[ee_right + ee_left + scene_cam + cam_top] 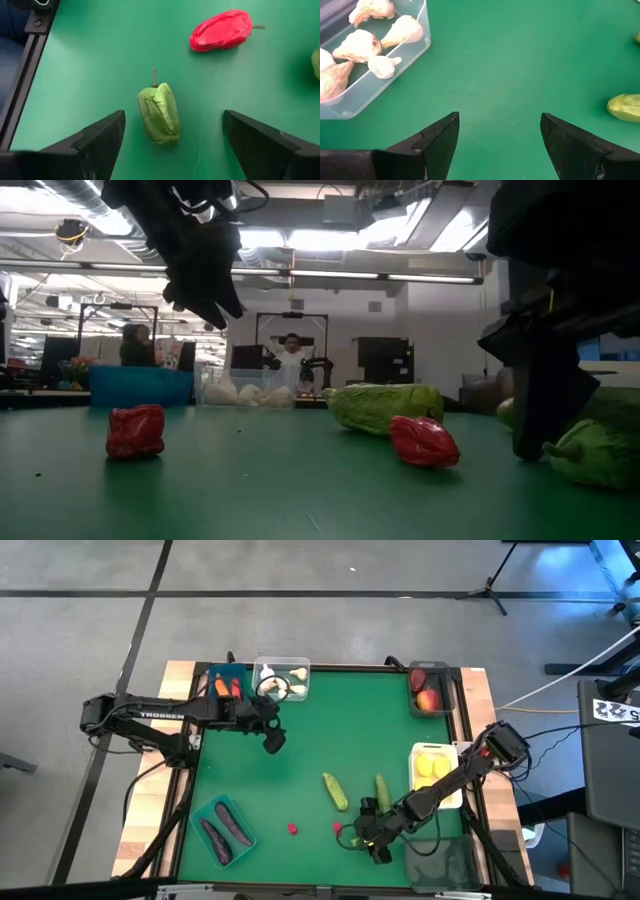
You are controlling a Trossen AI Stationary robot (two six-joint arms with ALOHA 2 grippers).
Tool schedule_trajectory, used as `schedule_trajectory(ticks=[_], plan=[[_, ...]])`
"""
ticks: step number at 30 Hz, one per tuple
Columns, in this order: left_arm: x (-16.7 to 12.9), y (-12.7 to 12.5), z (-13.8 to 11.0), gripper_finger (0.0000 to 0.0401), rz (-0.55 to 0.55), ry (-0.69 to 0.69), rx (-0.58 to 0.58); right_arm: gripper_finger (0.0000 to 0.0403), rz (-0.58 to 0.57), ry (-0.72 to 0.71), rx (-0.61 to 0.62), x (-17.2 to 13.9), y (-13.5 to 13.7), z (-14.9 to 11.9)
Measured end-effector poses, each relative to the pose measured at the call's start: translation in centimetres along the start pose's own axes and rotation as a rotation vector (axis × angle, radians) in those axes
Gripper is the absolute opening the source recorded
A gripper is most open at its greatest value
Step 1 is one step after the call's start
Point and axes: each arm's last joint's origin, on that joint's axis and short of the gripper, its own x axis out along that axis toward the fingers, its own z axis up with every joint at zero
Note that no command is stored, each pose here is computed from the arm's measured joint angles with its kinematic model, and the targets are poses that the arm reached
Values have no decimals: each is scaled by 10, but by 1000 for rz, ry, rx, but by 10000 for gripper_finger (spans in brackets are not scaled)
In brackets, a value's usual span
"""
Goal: Sort produce into baskets
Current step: Put the green chili pepper into the blue bin
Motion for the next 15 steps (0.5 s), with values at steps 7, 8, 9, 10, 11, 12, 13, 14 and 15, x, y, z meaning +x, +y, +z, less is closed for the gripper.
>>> schedule_trajectory(ticks=[7,8,9,10,11,12,13,14,15], plan=[[-1,-3,-1,272,35,-21,-6,292,-5,-8,0,2,0,0],[-1,-3,-1,272,39,-23,-12,278,-6,-7,-1,2,0,0],[-1,-2,-1,272,45,-25,-15,263,-7,-7,-4,2,-1,0],[-1,-2,-1,272,49,-26,-15,248,-7,-7,-6,2,-1,0],[-1,-2,-1,272,54,-28,-15,233,-8,-7,-8,2,-1,0],[-1,-1,-1,272,59,-29,-16,219,-8,-7,-8,2,-1,0],[-1,-1,-1,272,63,-31,-18,205,-8,-6,-8,2,-1,0],[-1,-1,-1,272,65,-33,-22,192,-8,-7,-8,2,-1,0],[-1,-1,-1,272,67,-33,-22,179,-8,-7,-8,2,-1,0]])
